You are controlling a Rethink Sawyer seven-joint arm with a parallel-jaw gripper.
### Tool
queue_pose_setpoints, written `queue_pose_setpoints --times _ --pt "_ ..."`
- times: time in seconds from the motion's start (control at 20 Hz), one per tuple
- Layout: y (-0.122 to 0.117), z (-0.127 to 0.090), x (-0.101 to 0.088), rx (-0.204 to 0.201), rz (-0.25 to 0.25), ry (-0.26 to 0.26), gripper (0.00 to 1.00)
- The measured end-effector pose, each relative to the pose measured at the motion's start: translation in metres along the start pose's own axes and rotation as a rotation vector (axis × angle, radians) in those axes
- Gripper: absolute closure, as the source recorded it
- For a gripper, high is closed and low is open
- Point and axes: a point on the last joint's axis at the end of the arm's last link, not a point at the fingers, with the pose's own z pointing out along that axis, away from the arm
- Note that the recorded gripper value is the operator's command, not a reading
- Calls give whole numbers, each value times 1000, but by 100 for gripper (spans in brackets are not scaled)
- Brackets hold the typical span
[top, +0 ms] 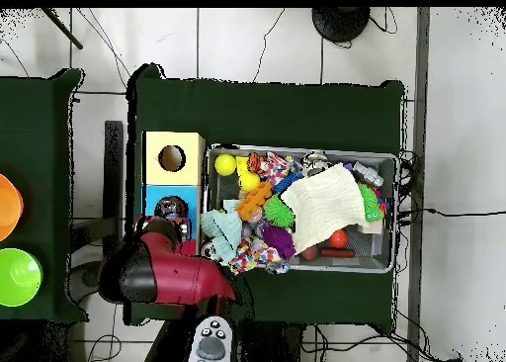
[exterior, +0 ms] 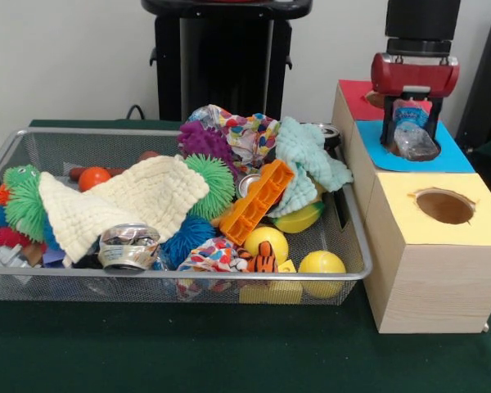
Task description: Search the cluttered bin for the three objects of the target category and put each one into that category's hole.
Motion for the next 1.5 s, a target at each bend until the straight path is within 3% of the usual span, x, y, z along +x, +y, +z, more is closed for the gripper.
queue_pose_setpoints --times 0.45,0.75,1.3,1.5 --pt "3 -81 8 -6 -15 178 0" --pt "-4 -99 -1 -6 1 162 0" --pt "-12 -99 -3 2 11 156 0" --pt "-31 -92 -11 20 36 128 0"
